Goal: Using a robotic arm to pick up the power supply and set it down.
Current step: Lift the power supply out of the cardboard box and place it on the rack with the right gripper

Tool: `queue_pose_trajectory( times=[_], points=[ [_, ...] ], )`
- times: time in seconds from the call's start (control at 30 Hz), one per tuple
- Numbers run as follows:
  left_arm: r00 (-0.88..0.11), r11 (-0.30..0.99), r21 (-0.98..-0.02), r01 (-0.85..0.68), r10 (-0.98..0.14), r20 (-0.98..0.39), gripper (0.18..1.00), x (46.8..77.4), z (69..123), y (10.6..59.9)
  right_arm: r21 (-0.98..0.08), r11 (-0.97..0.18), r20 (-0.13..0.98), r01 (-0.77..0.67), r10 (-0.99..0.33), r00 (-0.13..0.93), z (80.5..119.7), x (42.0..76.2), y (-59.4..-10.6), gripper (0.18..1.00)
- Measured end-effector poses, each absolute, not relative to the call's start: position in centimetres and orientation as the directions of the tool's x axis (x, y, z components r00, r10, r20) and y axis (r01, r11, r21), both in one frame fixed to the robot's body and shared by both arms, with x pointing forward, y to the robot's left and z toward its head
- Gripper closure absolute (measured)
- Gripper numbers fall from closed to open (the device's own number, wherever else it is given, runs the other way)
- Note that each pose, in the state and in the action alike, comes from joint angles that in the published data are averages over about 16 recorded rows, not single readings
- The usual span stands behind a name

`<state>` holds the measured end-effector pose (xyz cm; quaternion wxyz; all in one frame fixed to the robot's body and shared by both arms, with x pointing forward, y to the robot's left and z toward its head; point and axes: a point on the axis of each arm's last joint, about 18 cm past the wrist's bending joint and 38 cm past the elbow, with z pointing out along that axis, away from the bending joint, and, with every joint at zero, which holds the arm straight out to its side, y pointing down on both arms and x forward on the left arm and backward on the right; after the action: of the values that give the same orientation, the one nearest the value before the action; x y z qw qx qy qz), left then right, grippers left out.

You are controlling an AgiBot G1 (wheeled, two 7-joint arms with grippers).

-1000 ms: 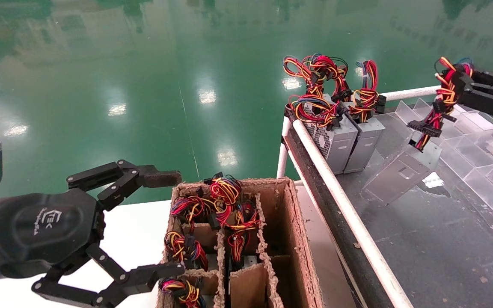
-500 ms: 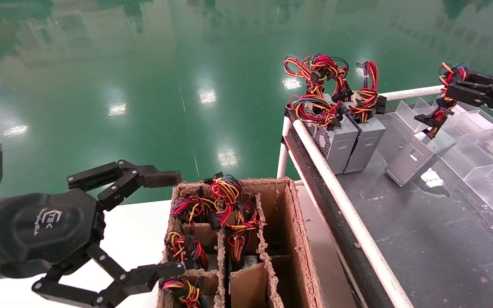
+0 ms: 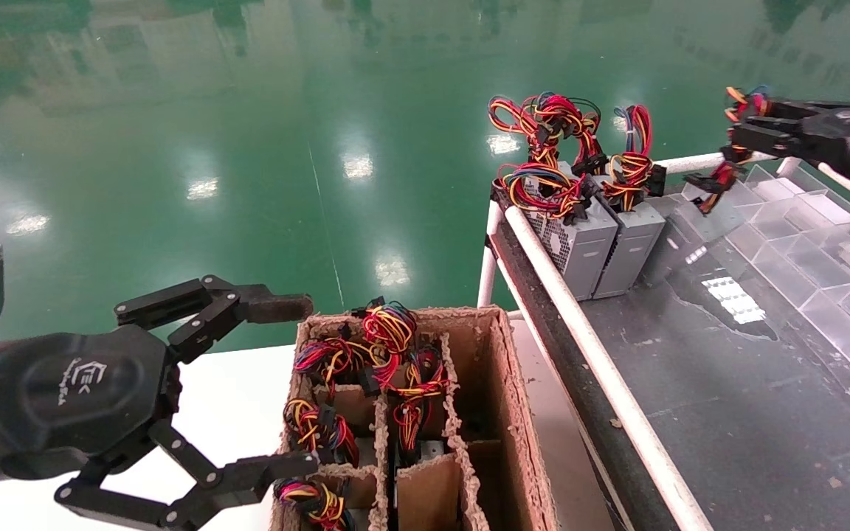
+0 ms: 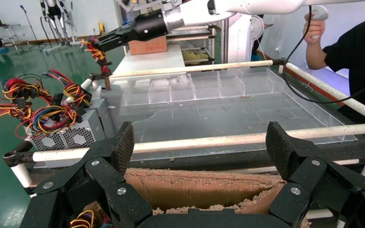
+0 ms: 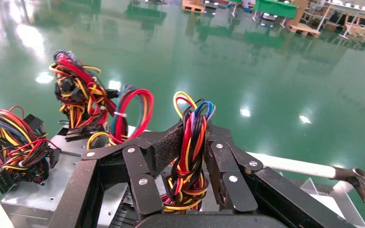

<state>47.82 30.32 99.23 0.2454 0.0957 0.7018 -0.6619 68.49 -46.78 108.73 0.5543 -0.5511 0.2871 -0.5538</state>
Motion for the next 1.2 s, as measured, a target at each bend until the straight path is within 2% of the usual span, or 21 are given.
queue_pose_trajectory(
  times=[0.57,1.2],
  points=[
    [-0.861,0.105,-0.882,0.459,-0.191,-0.471,0.183,47.8,99.2,30.3,-0.91,-0.294,0.359,0.293,-0.911,0.203,110.4,71.4,-42.1,0.987],
    [-0.861,0.105,-0.882,0.459,-0.191,-0.471,0.183,47.8,99.2,30.3,-0.893,-0.329,0.399,0.308,-0.895,0.199,111.4,73.2,-38.3,0.987]
  ],
)
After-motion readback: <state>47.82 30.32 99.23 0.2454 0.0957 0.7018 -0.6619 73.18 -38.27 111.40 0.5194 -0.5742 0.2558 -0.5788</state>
